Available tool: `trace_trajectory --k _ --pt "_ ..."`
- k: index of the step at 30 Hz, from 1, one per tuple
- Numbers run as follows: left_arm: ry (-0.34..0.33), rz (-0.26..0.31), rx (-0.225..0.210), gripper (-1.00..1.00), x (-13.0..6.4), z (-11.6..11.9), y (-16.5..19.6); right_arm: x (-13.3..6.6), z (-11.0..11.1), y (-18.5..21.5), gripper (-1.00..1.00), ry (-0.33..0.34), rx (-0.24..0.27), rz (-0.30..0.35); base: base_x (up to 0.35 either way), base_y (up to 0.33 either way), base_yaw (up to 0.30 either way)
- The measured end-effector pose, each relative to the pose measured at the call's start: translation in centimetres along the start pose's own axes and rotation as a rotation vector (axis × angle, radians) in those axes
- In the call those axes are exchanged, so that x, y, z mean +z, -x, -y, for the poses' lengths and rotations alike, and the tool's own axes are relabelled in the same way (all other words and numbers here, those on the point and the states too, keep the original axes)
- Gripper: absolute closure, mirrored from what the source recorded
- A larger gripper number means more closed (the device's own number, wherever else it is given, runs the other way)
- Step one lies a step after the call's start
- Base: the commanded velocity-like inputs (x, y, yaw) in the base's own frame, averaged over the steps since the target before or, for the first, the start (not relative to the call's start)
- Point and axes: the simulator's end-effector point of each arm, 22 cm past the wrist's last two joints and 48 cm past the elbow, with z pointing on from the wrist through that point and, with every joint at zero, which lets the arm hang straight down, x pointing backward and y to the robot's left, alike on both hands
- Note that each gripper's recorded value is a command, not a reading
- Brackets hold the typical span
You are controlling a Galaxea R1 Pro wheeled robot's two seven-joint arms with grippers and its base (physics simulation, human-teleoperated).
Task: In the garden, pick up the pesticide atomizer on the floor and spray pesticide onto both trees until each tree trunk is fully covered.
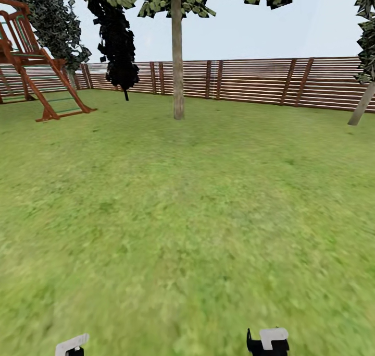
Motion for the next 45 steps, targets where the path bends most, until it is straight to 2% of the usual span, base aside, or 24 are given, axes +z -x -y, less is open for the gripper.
trace_trajectory --k 45 --pt "0.003 0.001 0.001 1.0 0.01 -0.26 0.05 -0.01 -0.03 0.01 -1.0 0.0 0.0 0.0 0.344 0.0 0.0"
